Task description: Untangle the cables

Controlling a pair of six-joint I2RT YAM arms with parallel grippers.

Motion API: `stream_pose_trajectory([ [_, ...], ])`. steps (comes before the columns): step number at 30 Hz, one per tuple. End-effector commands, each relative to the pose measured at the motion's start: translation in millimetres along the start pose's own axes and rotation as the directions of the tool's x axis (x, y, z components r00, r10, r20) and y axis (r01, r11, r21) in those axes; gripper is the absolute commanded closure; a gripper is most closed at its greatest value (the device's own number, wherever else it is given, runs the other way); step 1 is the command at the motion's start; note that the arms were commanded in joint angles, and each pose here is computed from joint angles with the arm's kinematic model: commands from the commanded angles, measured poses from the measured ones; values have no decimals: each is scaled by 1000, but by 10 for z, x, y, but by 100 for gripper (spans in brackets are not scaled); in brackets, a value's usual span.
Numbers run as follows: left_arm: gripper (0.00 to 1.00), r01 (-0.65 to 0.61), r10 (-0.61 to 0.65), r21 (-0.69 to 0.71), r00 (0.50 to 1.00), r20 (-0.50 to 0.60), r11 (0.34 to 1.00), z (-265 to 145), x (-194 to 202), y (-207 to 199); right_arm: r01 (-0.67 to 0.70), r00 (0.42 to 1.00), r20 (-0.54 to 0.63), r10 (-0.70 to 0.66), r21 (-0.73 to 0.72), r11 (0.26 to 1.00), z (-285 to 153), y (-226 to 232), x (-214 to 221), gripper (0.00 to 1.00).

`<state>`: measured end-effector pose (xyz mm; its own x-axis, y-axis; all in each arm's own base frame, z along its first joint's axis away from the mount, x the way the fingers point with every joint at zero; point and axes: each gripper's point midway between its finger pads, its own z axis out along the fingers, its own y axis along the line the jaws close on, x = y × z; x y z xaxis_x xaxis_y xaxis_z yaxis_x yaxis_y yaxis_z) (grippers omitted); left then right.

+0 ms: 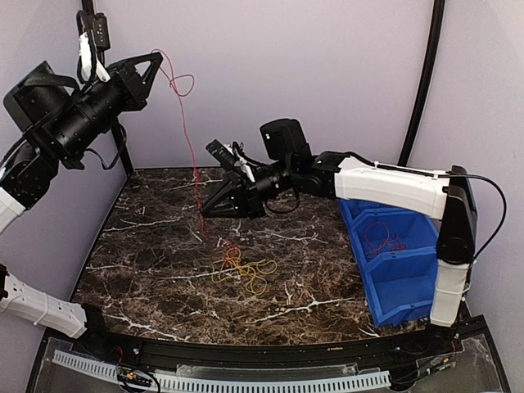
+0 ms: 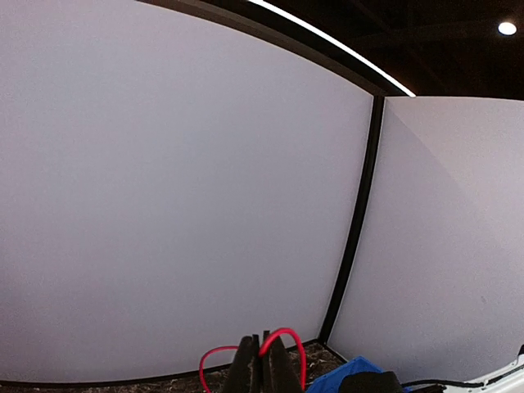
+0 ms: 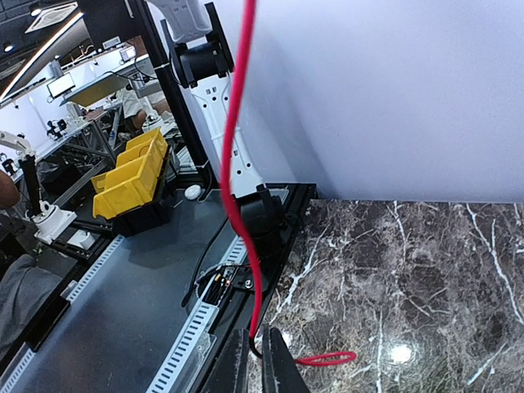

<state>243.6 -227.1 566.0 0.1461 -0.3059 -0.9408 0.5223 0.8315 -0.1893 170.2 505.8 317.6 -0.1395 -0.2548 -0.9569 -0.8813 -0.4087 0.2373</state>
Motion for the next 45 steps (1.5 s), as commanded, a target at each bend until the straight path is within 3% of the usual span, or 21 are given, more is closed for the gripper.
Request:
stream_pose_trajectory([
  [1,100,-29,34,-32,988,152,999,-176,-731,103,-38,999,-16,37,-23,999,101,-62,229,91],
  [6,100,-18,25,-35,978,205,999,-255,-1002,129,-66,997,-36,66,-8,998,169,-179,367,92],
  [13,100,-10,15,-26,981,193,1000,-249,-959,119,-50,997,-63,52,25,998,158,-225,334,86],
  [15,100,-6,11,-26,981,193,1000,-255,-956,123,5,997,-75,2,91,996,90,-248,211,80],
  [20,100,5,-1,-22,984,175,1000,-260,-802,130,124,991,-78,-107,277,953,-127,-307,-35,52],
  [25,100,14,-9,-29,987,160,999,-257,-610,156,81,992,-117,-39,377,923,-52,-561,329,32],
  [31,100,42,-39,-16,987,158,999,-256,-603,141,-41,982,-151,111,408,912,229,-990,898,27],
  [35,100,59,-57,-8,985,163,998,-268,-670,135,-76,972,-183,149,354,932,489,-1090,1240,26],
  [37,100,64,-61,-7,983,171,998,-280,-715,139,-89,968,-194,159,325,942,605,-1111,1397,28],
  [40,100,70,-68,-3,982,179,998,-299,-780,140,-121,954,-225,196,308,944,740,-1188,1658,40],
  [41,100,72,-70,-3,981,181,997,-305,-794,143,-133,951,-229,207,301,944,777,-1218,1711,47],
  [45,100,77,-75,-2,979,192,997,-339,-870,156,-171,931,-261,255,307,936,851,-1327,2026,92],
])
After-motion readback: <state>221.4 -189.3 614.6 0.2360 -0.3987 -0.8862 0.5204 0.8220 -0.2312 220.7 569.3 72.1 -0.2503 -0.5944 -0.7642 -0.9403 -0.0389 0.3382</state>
